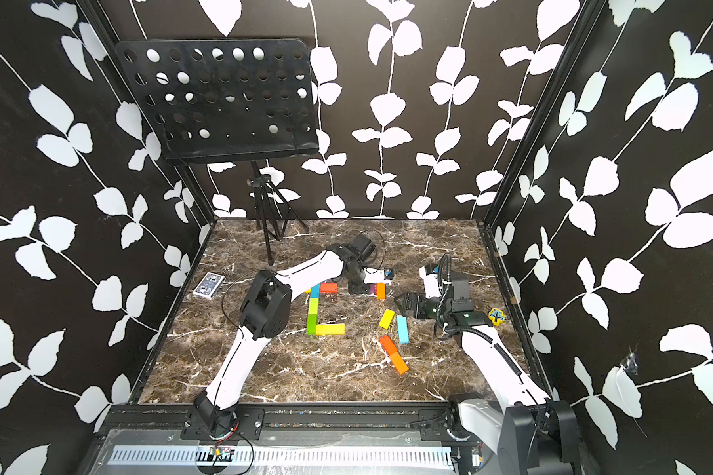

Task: Assemble the letter t with building blocks
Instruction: Assemble the building block at the center of the board.

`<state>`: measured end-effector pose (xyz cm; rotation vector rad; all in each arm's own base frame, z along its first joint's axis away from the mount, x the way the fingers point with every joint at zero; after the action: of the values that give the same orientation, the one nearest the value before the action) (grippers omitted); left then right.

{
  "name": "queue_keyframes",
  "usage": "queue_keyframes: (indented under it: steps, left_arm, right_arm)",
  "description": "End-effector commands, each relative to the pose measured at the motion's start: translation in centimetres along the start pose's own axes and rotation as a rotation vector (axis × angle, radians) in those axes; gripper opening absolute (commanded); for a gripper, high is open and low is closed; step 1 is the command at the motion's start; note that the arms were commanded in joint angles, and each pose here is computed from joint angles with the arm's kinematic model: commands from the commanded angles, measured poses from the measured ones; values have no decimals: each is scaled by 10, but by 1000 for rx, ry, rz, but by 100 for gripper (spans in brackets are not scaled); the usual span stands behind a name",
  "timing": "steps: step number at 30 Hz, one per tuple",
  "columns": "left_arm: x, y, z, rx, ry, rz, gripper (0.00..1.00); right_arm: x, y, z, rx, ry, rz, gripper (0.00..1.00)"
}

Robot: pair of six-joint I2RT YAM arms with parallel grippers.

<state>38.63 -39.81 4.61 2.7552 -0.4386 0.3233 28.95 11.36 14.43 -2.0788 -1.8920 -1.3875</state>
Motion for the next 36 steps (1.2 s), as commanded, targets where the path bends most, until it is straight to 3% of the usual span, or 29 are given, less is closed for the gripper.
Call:
queue_keyframes:
  steps: [1,17,26,36]
  left_arm:
    - [-1,-1,2,-3,-17,12,31]
    - [1,-3,6,8,-7,15,34]
    - [-3,0,3,-6,-24,9,56]
    - [7,13,-16,-53,19,7,63]
  right_arm:
    - [0,0,1,-3,16,-4,99]
    - [-2,-2,4,6,22,5,99]
    - [-2,-2,3,6,25,8,99]
    - [-1,-1,2,2,30,6,99]
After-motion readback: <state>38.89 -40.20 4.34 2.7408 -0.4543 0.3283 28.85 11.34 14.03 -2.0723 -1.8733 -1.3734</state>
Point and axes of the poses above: each gripper's point midway between its finger pads, its own z axis out along the fingers, its own x axis along the line the jaws close on, y = z × x, the point moved 1 cm from there along -z, back along the fingers, and after that the axes turned 13 degrees about z, right-handed, at the moved point
